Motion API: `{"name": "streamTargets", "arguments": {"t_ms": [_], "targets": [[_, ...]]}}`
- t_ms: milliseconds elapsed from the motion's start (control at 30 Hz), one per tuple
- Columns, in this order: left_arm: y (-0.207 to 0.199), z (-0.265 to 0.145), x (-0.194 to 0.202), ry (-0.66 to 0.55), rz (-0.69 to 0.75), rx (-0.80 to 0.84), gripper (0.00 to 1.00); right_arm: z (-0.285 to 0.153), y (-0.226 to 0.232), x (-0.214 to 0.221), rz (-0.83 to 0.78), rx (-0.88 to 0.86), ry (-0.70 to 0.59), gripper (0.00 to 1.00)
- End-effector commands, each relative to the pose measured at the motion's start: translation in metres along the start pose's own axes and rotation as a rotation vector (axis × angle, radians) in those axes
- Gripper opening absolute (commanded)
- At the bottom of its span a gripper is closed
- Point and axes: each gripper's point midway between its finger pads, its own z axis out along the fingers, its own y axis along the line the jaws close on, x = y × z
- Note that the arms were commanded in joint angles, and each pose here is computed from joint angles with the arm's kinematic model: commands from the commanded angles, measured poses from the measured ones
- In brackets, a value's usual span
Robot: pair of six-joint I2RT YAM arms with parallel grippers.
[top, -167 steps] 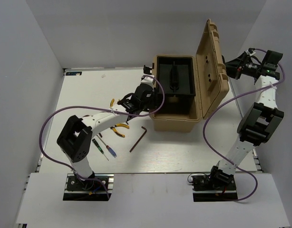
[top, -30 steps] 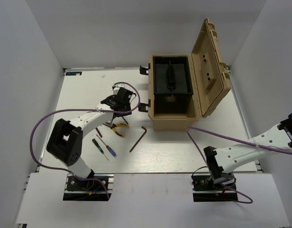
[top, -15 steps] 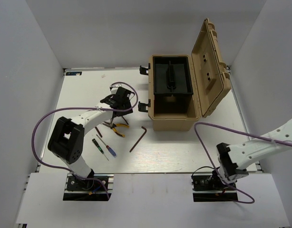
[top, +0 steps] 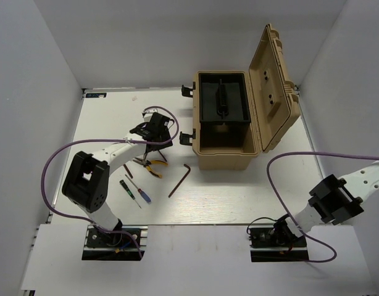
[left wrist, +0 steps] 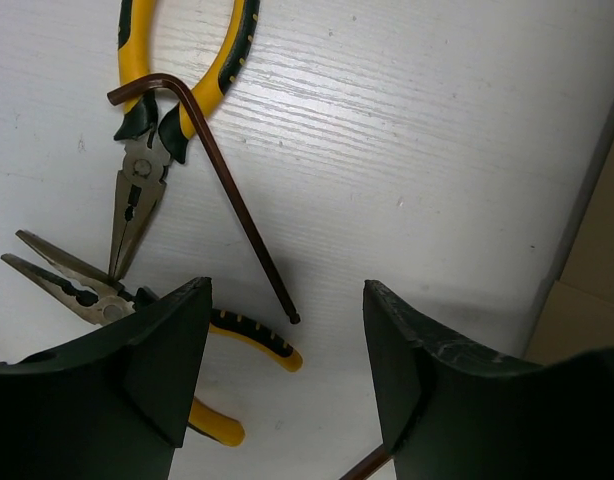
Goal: Sort the tools into containers
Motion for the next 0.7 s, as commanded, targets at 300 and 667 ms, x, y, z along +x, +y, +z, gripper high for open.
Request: {"name": "streamTargets", "arguments": {"t_ms": [300, 667], "targets": [[-0.004, 0.003, -0.009, -0.016, -0.028, 0.02, 0.72, 0.012, 0.132, 0.129, 0.05, -0.48, 0.386, 0.56], [-0.005, 0.006, -0.008, -0.016, -0.018, 0.02, 0.73, 0.002, 0.171, 0.242, 0.241, -0.776, 0.707, 0.59]]}}
